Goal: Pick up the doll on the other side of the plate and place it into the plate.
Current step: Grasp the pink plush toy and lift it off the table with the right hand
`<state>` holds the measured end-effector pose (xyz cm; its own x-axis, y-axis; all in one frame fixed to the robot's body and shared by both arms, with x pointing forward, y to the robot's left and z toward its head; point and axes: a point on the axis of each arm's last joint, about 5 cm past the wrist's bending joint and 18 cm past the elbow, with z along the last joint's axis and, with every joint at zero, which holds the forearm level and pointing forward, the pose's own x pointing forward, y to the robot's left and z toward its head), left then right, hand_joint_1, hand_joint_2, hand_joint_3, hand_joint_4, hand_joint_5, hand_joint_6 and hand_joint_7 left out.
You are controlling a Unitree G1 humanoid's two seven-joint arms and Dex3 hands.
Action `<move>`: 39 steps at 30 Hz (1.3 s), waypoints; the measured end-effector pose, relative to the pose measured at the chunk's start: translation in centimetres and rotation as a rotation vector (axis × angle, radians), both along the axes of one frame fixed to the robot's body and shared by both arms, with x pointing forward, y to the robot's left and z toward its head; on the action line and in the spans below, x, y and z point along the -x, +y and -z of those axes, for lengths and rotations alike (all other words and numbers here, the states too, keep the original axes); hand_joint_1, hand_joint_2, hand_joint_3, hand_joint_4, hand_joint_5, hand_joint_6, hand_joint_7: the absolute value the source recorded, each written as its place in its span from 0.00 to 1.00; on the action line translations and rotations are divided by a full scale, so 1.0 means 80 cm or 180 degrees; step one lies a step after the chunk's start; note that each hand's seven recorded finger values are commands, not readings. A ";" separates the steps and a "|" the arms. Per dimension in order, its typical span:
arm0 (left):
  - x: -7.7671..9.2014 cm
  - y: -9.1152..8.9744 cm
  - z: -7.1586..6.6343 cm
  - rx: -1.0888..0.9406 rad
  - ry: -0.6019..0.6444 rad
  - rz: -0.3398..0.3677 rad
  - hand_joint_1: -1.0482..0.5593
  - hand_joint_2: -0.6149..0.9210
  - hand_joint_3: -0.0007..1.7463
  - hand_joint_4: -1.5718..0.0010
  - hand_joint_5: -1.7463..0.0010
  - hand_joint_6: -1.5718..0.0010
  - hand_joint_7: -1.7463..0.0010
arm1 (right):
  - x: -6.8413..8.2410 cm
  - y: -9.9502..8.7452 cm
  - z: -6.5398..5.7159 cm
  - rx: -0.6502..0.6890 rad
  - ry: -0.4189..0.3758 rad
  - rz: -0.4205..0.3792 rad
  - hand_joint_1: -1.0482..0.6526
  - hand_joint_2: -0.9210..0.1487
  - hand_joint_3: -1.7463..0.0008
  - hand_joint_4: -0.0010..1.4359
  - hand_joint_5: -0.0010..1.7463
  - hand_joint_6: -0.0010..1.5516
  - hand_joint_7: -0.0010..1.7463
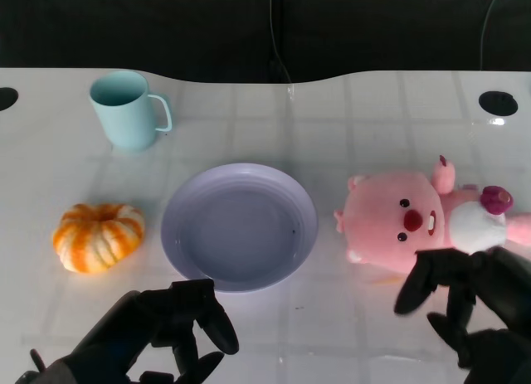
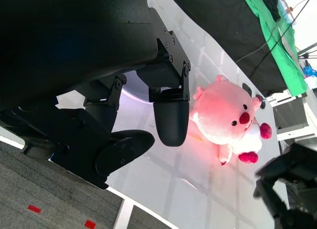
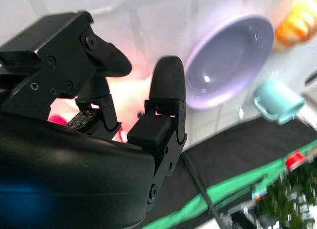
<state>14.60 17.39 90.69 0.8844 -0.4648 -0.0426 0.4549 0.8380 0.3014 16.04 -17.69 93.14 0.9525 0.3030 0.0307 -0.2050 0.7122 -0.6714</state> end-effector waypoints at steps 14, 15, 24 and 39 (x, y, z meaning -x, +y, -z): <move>-0.002 0.000 0.000 -0.0015 -0.0015 0.0008 0.56 0.82 0.51 0.58 0.00 0.59 0.22 | -0.002 -0.012 -0.014 0.0273 -0.0441 0.0200 0.35 0.04 0.99 0.07 0.38 0.19 0.03; -0.002 0.000 0.000 -0.0019 -0.0014 0.0009 0.56 0.82 0.51 0.58 0.00 0.59 0.22 | -0.002 -0.013 -0.015 0.0305 -0.0460 0.0204 0.33 0.04 0.99 0.04 0.37 0.18 0.02; -0.001 -0.006 0.001 -0.0082 -0.0022 0.0062 0.57 0.82 0.50 0.58 0.00 0.60 0.21 | 0.000 -0.027 -0.042 0.0829 -0.0456 0.0300 0.25 0.06 1.00 0.00 0.22 0.08 0.00; 0.000 -0.007 -0.004 -0.0033 0.0041 0.0016 0.58 0.83 0.50 0.57 0.00 0.60 0.20 | -0.042 -0.021 -0.052 0.1800 -0.0072 0.0202 0.20 0.05 1.00 0.01 0.22 0.11 0.01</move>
<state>14.61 16.81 91.00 0.8814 -0.4687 -0.0587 0.4629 0.8326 0.3042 19.43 -19.35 97.33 0.9703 0.2204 -0.0993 -0.1548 0.2510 -0.9555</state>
